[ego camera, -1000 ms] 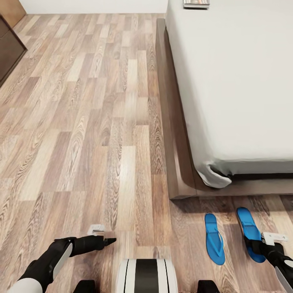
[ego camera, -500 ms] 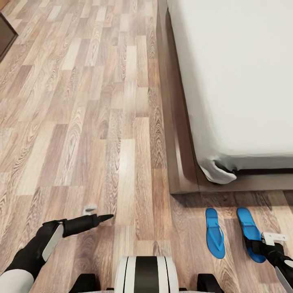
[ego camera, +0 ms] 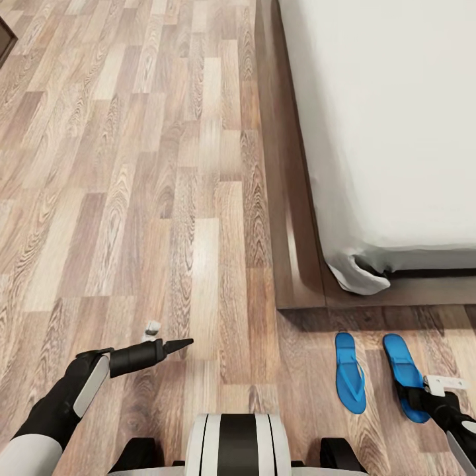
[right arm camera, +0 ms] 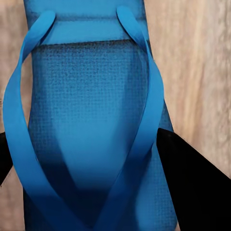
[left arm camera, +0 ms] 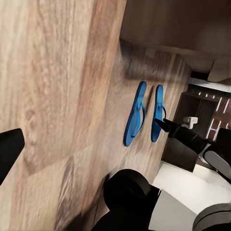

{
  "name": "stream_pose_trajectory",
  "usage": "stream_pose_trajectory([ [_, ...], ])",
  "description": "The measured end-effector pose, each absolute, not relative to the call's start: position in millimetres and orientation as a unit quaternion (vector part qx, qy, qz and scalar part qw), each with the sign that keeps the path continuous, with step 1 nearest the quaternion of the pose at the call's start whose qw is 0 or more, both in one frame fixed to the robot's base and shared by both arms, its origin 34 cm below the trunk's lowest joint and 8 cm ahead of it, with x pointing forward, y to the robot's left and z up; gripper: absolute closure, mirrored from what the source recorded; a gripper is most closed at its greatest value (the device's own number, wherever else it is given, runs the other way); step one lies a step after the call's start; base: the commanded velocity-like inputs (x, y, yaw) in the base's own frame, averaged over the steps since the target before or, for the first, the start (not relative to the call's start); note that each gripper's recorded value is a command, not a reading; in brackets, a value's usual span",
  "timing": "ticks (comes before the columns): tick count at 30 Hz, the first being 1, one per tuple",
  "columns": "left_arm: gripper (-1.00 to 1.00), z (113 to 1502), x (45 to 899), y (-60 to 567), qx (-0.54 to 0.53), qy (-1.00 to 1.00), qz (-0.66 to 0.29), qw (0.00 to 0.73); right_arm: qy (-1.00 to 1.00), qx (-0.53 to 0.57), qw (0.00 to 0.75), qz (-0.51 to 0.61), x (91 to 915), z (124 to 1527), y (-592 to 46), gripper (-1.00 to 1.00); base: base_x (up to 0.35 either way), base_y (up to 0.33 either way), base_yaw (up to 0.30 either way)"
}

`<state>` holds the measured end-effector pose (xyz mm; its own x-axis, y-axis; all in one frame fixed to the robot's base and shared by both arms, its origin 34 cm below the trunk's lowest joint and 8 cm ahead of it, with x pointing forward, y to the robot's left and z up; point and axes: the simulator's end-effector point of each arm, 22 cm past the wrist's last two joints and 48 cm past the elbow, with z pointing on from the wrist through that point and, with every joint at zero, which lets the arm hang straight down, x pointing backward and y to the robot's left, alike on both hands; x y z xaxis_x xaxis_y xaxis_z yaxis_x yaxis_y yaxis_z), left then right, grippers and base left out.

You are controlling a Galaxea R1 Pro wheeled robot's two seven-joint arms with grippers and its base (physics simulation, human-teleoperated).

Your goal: In the bedroom, move the book from the bed onto either nightstand, and place the two sandals side by side next to the bed.

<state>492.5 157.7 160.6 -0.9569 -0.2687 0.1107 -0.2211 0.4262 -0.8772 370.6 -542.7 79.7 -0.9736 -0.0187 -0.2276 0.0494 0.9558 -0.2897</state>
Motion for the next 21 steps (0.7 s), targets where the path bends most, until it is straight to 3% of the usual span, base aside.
stream_pose_trajectory([
  [9,-1.00,160.2,492.1,154.0,-0.147,0.843,-0.517,0.022,0.974,-0.006,0.170,-0.148,395.9,86.9,-541.1,1.00,0.000,0.000,0.000],
  [21,-1.00,148.0,482.4,150.7,-0.154,0.843,-0.514,0.018,0.975,-0.007,0.167,-0.149,391.2,82.6,-541.4,1.00,0.000,0.000,0.000],
])
